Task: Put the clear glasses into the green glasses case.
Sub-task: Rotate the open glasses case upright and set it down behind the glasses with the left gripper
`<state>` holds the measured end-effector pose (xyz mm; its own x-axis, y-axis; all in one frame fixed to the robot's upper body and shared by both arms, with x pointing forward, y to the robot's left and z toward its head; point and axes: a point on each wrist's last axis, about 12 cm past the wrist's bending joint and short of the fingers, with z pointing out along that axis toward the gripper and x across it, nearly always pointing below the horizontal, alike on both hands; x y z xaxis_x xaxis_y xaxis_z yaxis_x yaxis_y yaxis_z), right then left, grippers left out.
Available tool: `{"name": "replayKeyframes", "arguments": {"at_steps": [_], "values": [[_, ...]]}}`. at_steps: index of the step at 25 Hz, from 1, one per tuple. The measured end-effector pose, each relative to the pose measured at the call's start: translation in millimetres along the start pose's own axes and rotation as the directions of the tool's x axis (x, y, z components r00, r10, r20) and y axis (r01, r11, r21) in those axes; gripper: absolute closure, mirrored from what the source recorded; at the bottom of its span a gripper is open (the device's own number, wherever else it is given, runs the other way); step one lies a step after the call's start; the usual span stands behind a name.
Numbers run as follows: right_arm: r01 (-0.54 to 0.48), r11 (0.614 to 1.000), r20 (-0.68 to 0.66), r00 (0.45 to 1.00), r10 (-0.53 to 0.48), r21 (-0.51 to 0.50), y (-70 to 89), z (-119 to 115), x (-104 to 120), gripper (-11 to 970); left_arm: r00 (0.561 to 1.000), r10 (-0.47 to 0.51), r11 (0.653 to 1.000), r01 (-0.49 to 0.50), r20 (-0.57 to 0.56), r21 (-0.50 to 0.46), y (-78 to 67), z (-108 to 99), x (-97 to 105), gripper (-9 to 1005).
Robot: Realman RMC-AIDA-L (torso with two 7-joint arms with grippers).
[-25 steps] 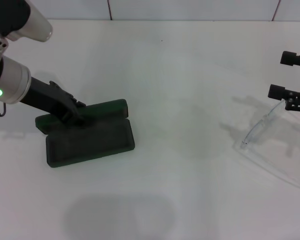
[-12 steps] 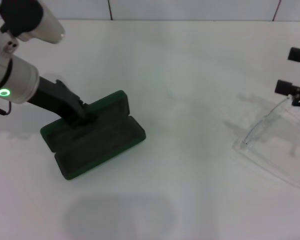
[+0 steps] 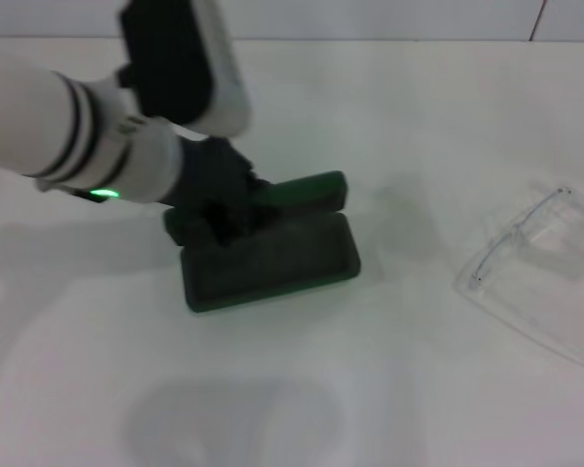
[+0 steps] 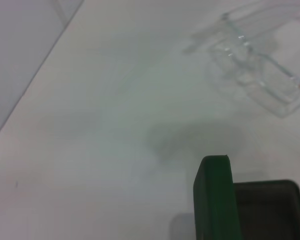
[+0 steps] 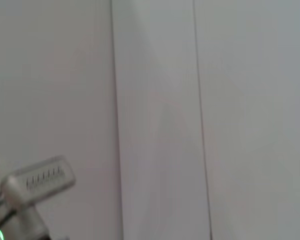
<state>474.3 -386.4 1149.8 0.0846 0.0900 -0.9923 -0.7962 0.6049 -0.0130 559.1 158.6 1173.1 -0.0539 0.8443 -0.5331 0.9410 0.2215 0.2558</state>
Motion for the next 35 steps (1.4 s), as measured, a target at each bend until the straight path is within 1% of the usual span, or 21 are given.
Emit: {"name": "replayKeyframes", "arguments": {"at_steps": [4,8,12,18,23,29,35], "values": [[-0.007,1.0,0.051,0.999,0.005,0.025,8.8,-23.6,-2.4,99,0.994,0.106,0.994,-0.107,-0.007,-0.022,-11.4,18.6,-16.7,791],[-0.016,0.999,0.06,0.998,0.013,0.037,16.6,-37.4,-1.6,99,0.988,0.151,0.987,-0.151,0.0,-0.049,-18.4,29.5,-26.2,791],[-0.027,0.998,0.051,0.998,0.024,0.055,22.1,-47.1,1.0,99,0.981,0.194,0.979,-0.194,0.007,-0.059,-20.7,37.6,-35.5,791],[-0.033,0.997,0.045,0.999,0.03,0.066,24.6,-51.7,2.3,100,0.966,0.258,0.965,-0.257,0.01,-0.052,-20.6,51.1,-52.1,791],[-0.035,0.997,0.042,0.999,0.032,0.066,24.9,-52.0,2.8,100,0.958,0.286,0.956,-0.283,0.03,-0.075,-20.2,55.4,-60.0,792],[-0.036,0.998,0.045,0.998,0.033,0.059,25.9,-52.1,2.7,99,0.956,0.293,0.954,-0.289,0.031,-0.082,-17.6,59.1,-62.1,792],[-0.022,0.997,0.051,0.999,0.018,0.072,26.0,-54.8,1.8,100,0.953,0.302,0.951,-0.299,0.027,-0.076,-19.8,61.6,-61.6,792]]}}
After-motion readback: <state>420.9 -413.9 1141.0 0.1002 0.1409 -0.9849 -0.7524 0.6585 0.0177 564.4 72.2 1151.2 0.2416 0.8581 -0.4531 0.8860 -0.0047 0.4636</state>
